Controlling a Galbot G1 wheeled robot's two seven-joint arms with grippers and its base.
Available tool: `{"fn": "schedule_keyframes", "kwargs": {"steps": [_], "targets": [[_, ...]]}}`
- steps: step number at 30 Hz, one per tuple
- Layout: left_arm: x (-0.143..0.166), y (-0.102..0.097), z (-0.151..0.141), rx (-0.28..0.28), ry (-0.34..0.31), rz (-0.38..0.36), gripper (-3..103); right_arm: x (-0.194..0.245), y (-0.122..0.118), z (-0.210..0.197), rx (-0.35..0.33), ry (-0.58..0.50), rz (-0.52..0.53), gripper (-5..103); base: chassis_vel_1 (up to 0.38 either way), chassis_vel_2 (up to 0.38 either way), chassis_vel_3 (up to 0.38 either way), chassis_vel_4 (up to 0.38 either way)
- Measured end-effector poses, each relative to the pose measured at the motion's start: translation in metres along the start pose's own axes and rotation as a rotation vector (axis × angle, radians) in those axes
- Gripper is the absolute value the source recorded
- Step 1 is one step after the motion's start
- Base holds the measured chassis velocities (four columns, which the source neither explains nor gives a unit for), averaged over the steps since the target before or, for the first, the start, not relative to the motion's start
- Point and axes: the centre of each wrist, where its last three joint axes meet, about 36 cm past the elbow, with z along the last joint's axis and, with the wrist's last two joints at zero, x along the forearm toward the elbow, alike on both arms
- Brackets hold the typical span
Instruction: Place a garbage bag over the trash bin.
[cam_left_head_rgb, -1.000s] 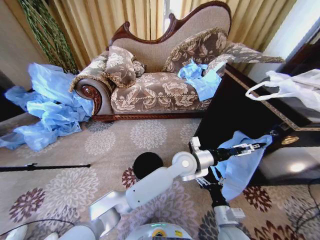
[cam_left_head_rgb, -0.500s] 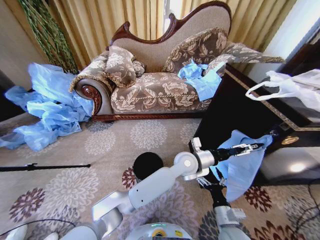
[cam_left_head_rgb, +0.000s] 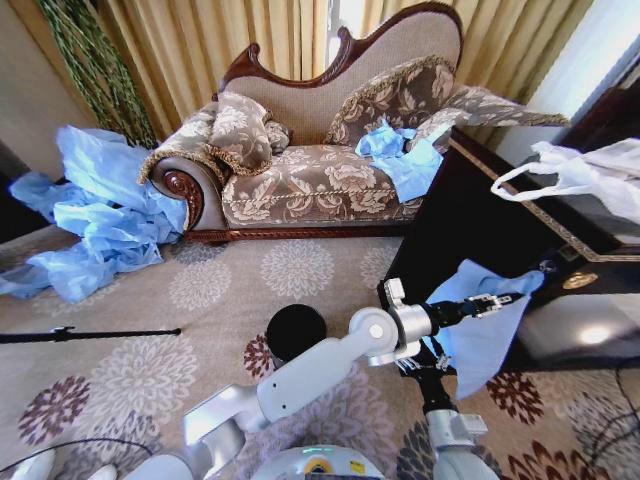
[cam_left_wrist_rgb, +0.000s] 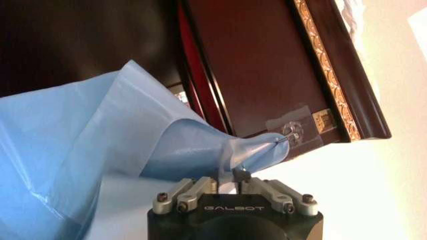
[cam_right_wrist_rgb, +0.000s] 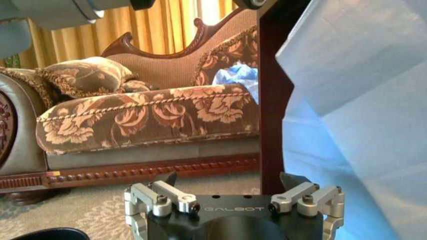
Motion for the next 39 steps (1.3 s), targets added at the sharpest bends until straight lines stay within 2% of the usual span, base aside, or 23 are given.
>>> {"fn": "schedule_keyframes", "kwargs": {"steps": [2,3,5,7,16,19,20,23,29,35,39], "targets": [[0.001,0.0,0.001,0.002,0.0,-0.001,9,0.0,0.0,0.0,0.0,0.001,-0.001,100,0.0,0.0,0.0,0.0],[0.001,0.0,0.001,0.002,0.0,-0.001,9,0.0,0.0,0.0,0.0,0.001,-0.001,100,0.0,0.0,0.0,0.0],[0.001,0.001,0.002,0.001,0.0,-0.004,2,-0.001,0.0,0.002,0.001,0.003,-0.001,100,0.0,0.0,0.0,0.0],[0.001,0.002,0.003,-0.002,-0.001,-0.008,0,-0.001,0.0,0.002,0.001,0.005,-0.001,100,0.0,0.0,0.0,0.0],[0.006,0.0,0.003,-0.009,-0.022,-0.018,0,0.0,0.001,0.004,0.006,0.01,-0.006,100,0.0,0.0,0.0,0.0],[0.017,0.001,0.003,-0.036,-0.018,-0.091,0,0.001,-0.001,0.004,0.01,0.011,-0.009,100,0.0,0.0,0.0,0.0],[0.017,0.001,0.003,-0.036,-0.018,-0.091,0,0.001,-0.001,0.004,0.01,0.011,-0.009,100,0.0,0.0,0.0,0.0],[0.035,0.003,0.003,-0.052,-0.01,-0.152,0,0.003,-0.003,0.003,0.003,0.02,-0.006,100,0.0,0.0,0.0,0.0],[0.061,0.006,0.003,-0.066,-0.005,-0.196,0,0.011,-0.004,0.006,-0.007,0.045,-0.038,100,0.0,0.0,0.0,0.0],[0.102,0.01,0.007,-0.066,0.001,-0.264,0,0.031,0.007,0.022,0.001,0.073,-0.115,100,0.0,0.0,0.0,0.0],[0.118,0.012,0.007,-0.066,-0.002,-0.289,0,0.041,0.018,0.03,-0.009,0.088,-0.163,100,0.0,0.0,0.0,0.0]]}}
